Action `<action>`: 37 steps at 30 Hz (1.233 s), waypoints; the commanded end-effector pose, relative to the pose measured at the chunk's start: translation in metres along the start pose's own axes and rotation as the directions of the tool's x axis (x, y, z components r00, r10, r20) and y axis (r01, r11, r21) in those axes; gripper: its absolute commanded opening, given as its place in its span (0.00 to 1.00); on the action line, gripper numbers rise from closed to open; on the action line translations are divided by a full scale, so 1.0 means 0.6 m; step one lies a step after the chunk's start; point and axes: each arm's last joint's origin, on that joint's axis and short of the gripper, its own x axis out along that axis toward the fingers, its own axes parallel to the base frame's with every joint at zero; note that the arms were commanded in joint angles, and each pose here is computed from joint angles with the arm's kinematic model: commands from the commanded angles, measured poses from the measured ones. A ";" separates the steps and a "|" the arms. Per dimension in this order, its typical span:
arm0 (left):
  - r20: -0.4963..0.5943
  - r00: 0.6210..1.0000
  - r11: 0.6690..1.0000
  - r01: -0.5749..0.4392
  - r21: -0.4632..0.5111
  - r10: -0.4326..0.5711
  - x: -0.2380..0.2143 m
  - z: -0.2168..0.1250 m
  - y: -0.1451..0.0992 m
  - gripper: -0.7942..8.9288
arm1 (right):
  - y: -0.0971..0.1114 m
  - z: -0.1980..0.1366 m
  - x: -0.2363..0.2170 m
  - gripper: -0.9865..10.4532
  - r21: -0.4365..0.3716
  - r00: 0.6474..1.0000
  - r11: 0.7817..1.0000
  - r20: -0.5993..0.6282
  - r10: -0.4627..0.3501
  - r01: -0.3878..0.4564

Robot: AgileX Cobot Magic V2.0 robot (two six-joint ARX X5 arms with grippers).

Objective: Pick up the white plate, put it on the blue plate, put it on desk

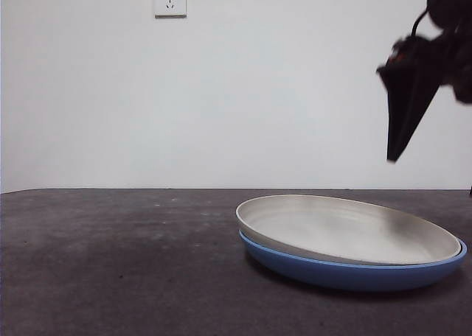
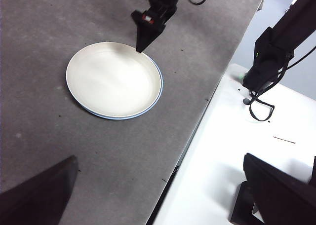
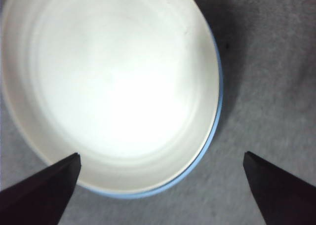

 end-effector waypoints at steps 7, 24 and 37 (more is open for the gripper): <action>0.012 1.000 1.000 0.009 0.020 -0.009 -0.001 0.005 -0.002 0.73 | -0.019 0.035 0.049 0.56 -0.027 1.000 1.000 -0.009 0.007 -0.007; 0.011 1.000 1.000 0.009 0.012 -0.009 -0.001 0.005 -0.002 0.73 | -0.035 0.052 0.076 0.50 -0.030 0.999 0.998 0.004 0.052 -0.052; 0.011 1.000 1.000 0.009 0.011 -0.009 -0.001 0.005 -0.002 0.73 | -0.048 0.053 0.094 0.44 0.000 0.992 0.993 -0.045 0.118 -0.118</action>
